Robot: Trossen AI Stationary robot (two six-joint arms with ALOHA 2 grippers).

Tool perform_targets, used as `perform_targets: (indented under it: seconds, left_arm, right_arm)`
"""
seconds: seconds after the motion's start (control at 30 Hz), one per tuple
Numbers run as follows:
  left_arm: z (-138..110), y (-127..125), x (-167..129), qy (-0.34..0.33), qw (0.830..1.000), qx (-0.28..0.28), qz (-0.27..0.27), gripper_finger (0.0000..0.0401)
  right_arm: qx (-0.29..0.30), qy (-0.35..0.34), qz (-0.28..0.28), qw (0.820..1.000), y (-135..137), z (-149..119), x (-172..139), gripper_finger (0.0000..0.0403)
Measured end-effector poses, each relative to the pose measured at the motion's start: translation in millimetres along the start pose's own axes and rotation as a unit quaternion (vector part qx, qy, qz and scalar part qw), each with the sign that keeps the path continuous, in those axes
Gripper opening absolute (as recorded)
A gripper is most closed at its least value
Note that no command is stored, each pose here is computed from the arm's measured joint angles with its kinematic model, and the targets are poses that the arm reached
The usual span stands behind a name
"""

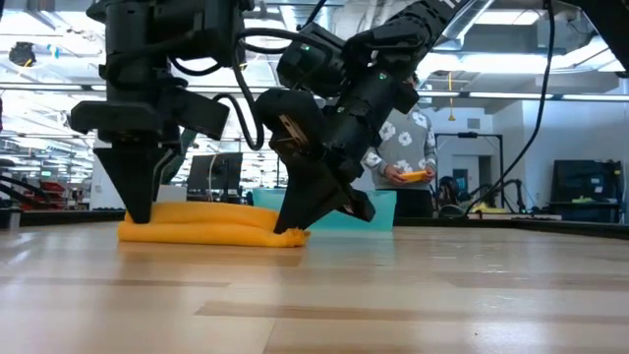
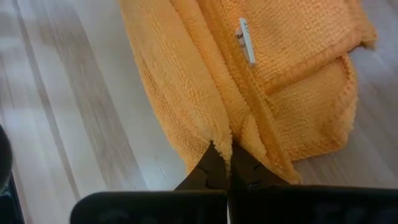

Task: Roll microfiber towels into tight, uniform cylinder then place into a basket
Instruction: Roll the yellow microfiber cloth

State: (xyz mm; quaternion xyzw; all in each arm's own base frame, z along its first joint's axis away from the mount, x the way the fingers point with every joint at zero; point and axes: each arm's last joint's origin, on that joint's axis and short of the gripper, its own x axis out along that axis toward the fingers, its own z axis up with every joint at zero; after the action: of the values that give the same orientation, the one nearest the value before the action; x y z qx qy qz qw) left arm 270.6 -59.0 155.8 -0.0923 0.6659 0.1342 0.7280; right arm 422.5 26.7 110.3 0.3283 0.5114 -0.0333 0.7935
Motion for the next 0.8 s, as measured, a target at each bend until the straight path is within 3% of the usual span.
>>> perform_targets:
  seconds: [0.23,0.37,0.47,0.6,0.8]
  left_arm:
    - [-4,2,-3,0.039,0.999,0.009,-0.012,0.0133]
    - [-11,4,-27,0.023,1.0,0.017,0.011,0.0143]
    - [-21,2,-50,-0.025,1.0,0.016,0.008,0.0144]
    - [-34,-10,-72,-0.135,0.989,0.042,-0.044,0.014]
    - [-39,-26,-52,-0.263,0.953,0.091,-0.118,0.0131]
  right_arm:
    - [0.001,0.001,-0.001,1.0,-1,0,0,0.0005]
    - [0.003,0.001,-0.001,1.0,-1,0,0,0.0005]
    - [0.003,0.001,-0.001,1.0,-1,0,0,0.0005]
    - [0.004,0.0,0.0,1.0,-1,0,0,0.0005]
    - [0.005,0.0,0.0,1.0,-1,0,0,0.0005]
